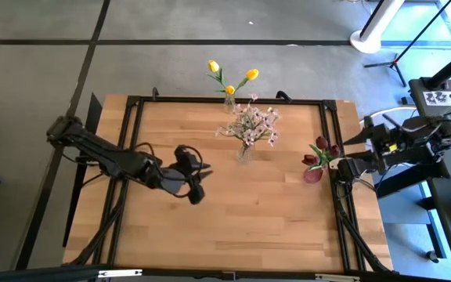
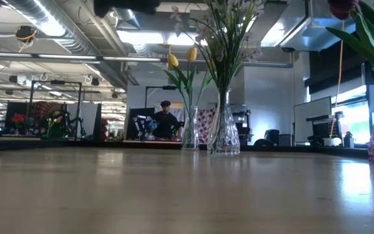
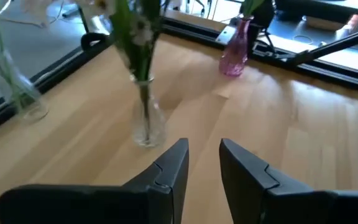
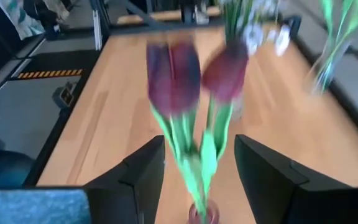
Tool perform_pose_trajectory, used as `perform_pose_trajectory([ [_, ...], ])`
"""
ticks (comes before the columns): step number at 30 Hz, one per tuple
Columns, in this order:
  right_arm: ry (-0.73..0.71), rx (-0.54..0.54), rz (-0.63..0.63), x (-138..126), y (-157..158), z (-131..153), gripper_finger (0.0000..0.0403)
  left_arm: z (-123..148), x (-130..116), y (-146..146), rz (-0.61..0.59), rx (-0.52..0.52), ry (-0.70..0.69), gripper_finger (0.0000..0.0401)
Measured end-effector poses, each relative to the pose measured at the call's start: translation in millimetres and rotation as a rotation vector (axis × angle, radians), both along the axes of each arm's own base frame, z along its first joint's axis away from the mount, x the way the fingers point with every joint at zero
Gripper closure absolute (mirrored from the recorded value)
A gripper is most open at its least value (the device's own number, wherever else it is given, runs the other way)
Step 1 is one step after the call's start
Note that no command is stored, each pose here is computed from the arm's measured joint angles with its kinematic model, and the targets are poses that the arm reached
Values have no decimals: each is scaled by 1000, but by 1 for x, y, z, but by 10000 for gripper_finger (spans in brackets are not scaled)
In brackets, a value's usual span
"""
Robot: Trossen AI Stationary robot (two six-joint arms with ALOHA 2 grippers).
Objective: Sort flowers into vase by color
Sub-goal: Return to Home Position
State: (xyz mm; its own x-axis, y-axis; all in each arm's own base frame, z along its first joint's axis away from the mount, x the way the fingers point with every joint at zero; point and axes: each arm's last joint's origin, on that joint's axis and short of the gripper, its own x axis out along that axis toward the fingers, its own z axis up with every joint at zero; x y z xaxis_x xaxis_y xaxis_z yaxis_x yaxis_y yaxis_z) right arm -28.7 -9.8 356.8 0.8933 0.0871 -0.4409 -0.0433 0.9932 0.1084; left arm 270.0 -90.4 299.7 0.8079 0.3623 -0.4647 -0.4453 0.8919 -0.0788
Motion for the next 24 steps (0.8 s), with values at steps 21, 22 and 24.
perform_pose_trajectory([
  [21,-472,-245,-135,122,19,36,210,-90,-58,88,-104,14,-252,313],
  [22,-457,-252,-144,126,17,35,210,-91,-67,90,-96,23,-276,313],
  [24,-419,-269,-181,135,12,31,210,-95,-83,94,-83,27,-339,313],
])
